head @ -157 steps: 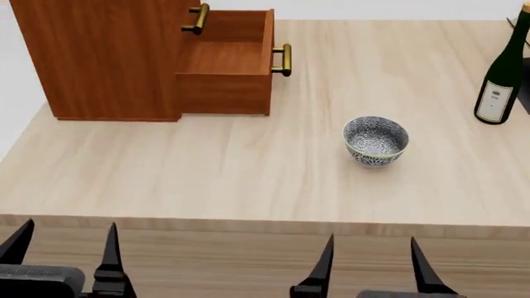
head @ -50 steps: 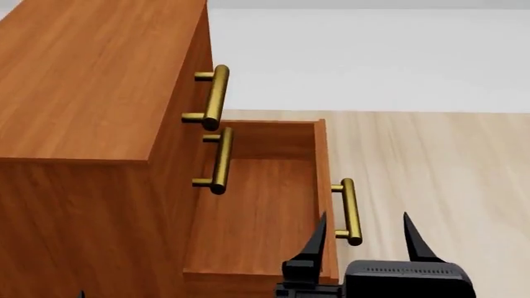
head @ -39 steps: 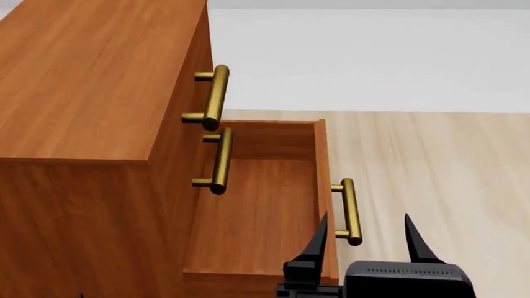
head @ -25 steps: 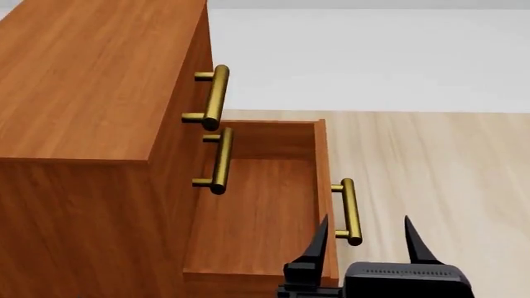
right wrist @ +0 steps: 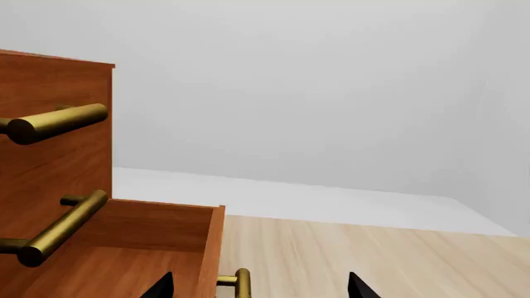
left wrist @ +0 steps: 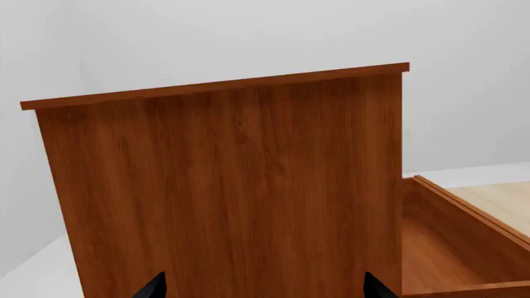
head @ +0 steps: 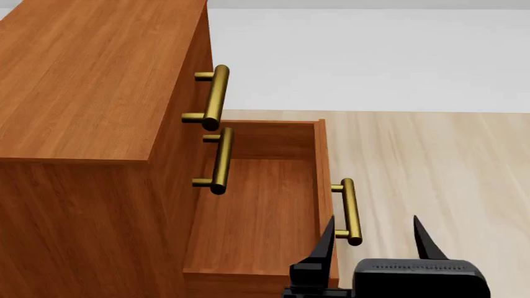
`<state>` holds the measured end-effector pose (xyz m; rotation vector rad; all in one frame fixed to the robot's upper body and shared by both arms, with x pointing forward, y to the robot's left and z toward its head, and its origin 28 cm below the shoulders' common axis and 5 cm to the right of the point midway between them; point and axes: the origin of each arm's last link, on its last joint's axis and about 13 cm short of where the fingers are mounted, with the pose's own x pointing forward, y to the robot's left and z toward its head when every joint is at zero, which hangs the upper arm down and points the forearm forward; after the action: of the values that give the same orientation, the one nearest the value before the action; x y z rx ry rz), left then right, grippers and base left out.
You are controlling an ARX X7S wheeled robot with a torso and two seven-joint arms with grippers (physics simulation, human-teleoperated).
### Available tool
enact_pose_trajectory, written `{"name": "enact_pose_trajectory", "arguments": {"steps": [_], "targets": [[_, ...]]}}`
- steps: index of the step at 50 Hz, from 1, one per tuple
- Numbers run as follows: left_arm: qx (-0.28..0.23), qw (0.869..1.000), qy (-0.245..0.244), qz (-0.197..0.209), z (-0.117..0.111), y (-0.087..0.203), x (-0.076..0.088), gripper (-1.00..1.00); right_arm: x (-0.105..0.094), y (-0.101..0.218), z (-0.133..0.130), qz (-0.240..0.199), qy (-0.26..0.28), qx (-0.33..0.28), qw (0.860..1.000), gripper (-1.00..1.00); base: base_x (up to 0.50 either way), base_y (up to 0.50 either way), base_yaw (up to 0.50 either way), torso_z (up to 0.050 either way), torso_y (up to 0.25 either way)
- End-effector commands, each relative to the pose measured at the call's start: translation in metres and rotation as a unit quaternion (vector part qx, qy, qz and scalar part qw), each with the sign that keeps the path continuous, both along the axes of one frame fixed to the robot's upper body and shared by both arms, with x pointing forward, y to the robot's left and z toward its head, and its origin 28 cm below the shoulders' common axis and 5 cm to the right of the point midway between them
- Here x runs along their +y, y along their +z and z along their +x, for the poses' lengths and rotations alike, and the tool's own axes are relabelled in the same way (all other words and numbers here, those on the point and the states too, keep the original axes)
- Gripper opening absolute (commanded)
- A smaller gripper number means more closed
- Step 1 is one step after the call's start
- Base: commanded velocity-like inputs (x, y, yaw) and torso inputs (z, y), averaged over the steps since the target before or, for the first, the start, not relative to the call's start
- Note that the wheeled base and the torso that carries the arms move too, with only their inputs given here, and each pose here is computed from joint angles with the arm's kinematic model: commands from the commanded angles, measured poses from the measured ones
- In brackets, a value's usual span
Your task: Put the bowl in the bottom drawer of the cabinet.
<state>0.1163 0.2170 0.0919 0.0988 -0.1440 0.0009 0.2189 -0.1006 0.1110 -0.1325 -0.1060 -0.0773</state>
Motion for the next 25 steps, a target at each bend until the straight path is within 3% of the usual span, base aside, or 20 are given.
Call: {"name": "enact_pose_trajectory", "arguments": {"steps": [1, 13, 25], "targets": [[0.005, 1.0, 0.004, -0.001, 0.001, -0.003, 0.001, 1.0, -0.012, 0.019, -0.016, -0.022, 0.004, 0.022, 1.0, 1.0, 0.0, 0.0, 0.0, 0.0, 0.0], [0.007, 1.0, 0.008, -0.001, 0.003, -0.003, 0.002, 1.0, -0.035, 0.056, -0.036, -0.035, -0.005, 0.053, 0.998, 1.0, 0.0, 0.0, 0.0, 0.0, 0.0], [0.006, 1.0, 0.014, -0.003, 0.002, -0.001, 0.004, 1.0, -0.069, 0.07, -0.052, -0.024, -0.047, 0.137, 0.989, 1.0, 0.0, 0.0, 0.0, 0.0, 0.0]]}}
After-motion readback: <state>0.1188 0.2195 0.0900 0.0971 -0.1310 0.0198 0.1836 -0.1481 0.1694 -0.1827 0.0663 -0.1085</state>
